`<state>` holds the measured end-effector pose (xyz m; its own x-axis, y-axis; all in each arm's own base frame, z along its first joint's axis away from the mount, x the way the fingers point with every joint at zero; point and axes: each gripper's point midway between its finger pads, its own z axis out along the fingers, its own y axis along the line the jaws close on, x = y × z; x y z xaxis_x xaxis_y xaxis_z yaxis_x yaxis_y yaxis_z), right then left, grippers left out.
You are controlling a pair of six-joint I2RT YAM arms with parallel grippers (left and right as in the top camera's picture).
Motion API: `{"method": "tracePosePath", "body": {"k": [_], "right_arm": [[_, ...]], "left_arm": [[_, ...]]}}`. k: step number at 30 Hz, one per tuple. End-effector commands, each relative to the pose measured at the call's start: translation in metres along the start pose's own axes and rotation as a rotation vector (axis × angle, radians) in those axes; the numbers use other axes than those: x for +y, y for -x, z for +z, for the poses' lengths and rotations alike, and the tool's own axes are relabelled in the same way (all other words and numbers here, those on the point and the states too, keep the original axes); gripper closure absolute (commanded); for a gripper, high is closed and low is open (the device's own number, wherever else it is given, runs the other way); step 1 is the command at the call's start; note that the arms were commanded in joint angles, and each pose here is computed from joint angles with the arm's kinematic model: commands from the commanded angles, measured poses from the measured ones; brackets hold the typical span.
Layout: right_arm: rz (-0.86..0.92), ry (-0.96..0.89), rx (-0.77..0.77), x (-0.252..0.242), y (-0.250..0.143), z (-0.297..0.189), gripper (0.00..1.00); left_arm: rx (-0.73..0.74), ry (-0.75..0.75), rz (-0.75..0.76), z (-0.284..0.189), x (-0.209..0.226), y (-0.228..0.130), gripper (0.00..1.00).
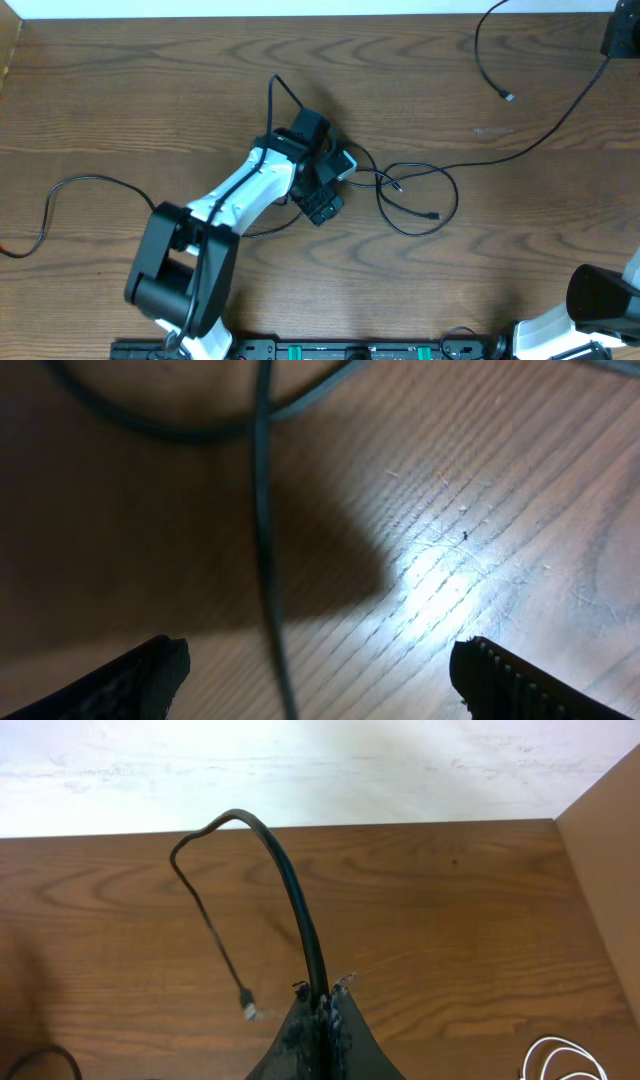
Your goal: Untangle cables
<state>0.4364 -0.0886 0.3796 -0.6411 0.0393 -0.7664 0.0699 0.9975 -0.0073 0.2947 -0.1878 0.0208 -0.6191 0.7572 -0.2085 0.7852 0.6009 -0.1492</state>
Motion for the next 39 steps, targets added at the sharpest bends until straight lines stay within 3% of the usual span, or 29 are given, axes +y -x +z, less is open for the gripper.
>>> {"method": "tracePosePath", "body": {"k": [1, 2, 4, 8, 9, 17, 23, 30, 33, 39], "right_arm": [[-0.016, 0.011, -0.002, 0.004, 0.0, -0.002, 0.99], [-0.016, 0.01, -0.002, 0.003, 0.0, -0.002, 0.99], [-0.016, 0.01, -0.002, 0.003, 0.0, -0.002, 0.99], [-0.016, 0.011, 0.002, 0.004, -0.001, -0.002, 0.99], [-0.015, 0.011, 0.002, 0.004, -0.001, -0.002, 0.99], [-0.015, 0.011, 0.006, 0.004, -0.002, -0.001, 0.99], [-0.012, 0.014, 0.031, 0.004, -0.008, 0.004, 0.99], [-0.026, 0.019, 0.06, 0.004, -0.017, 0.012, 0.99], [-0.037, 0.078, 0.075, 0.013, -0.022, 0.017, 0.99], [-0.234, 0.444, 0.187, 0.086, -0.067, 0.016, 0.99]], "left_arm": [[0.039, -0.063, -0.015, 0.019, -0.01, -0.006, 0.11], [0.044, -0.066, -0.013, 0.022, -0.011, -0.006, 0.12], [0.047, -0.066, -0.009, 0.03, -0.01, -0.005, 0.23], [0.033, -0.053, -0.006, 0.035, -0.005, -0.001, 0.73], [0.031, -0.037, -0.004, 0.033, -0.003, 0.0, 0.91], [0.046, 0.204, -0.092, 0.009, 0.036, -0.003, 0.93], [-0.134, 0.518, -0.454, -0.05, 0.103, 0.005, 0.93], [-0.306, 0.54, -0.842, -0.085, 0.146, -0.011, 0.92], [-0.305, 0.527, -0.881, -0.088, 0.153, -0.02, 0.92], [-0.27, 0.534, -0.846, -0.087, 0.153, -0.026, 0.93]]}}
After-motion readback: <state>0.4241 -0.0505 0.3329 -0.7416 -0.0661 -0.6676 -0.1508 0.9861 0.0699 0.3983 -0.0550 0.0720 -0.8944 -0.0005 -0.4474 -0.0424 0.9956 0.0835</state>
